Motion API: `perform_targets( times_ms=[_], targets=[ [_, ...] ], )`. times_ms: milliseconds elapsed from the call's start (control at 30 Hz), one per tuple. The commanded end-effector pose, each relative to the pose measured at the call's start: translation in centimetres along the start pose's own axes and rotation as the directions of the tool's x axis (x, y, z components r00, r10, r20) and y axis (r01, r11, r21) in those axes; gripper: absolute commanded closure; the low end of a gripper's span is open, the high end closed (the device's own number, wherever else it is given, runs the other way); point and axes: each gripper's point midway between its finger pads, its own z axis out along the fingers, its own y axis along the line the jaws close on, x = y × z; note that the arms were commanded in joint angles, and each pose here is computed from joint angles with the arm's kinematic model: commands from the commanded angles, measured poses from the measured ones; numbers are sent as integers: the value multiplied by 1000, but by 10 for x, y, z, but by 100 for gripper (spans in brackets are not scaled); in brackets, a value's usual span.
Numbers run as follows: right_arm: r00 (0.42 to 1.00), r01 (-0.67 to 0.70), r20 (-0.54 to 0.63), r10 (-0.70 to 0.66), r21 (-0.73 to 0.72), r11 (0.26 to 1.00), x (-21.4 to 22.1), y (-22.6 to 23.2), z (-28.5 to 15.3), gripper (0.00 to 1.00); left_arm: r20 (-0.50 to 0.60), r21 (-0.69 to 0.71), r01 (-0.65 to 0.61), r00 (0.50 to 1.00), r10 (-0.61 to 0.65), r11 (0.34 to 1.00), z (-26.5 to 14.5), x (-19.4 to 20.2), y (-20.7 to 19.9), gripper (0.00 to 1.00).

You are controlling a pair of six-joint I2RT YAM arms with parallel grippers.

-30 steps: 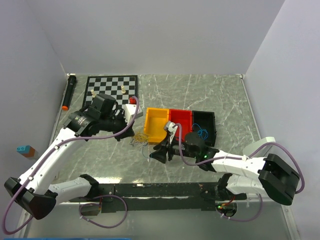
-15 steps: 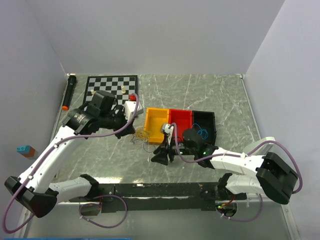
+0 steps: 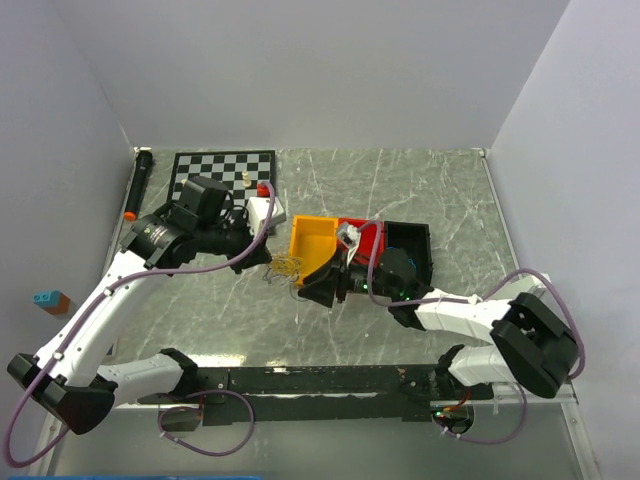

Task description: Untangle the cables

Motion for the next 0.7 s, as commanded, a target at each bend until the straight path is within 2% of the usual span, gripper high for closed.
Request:
perform_targets(
  times_ms=[0,233,333,567,667],
  targets=[
    [989,-38,132,62,-177,983,-37,29,1,42,54,12,-13,998,12,1000,-6,-15,-4,95],
    [989,-95,89,116,-210,973,-31,26,9,55,60,5,-14,998,14,1000,-7,-17,-4,96],
    [990,-99,84,117,-198,975,-26,24,6,57,58,3,-13,998,13,1000,-7,-15,-3,96],
    [992,-76,85,94,-189,979,-32,22,11,51,64,8,-7,998,6,1000,-6,-18,-3,95],
    [992,-70,85,88,-197,978,-36,22,17,42,66,7,-8,998,8,1000,-6,-20,-3,95]
  ],
)
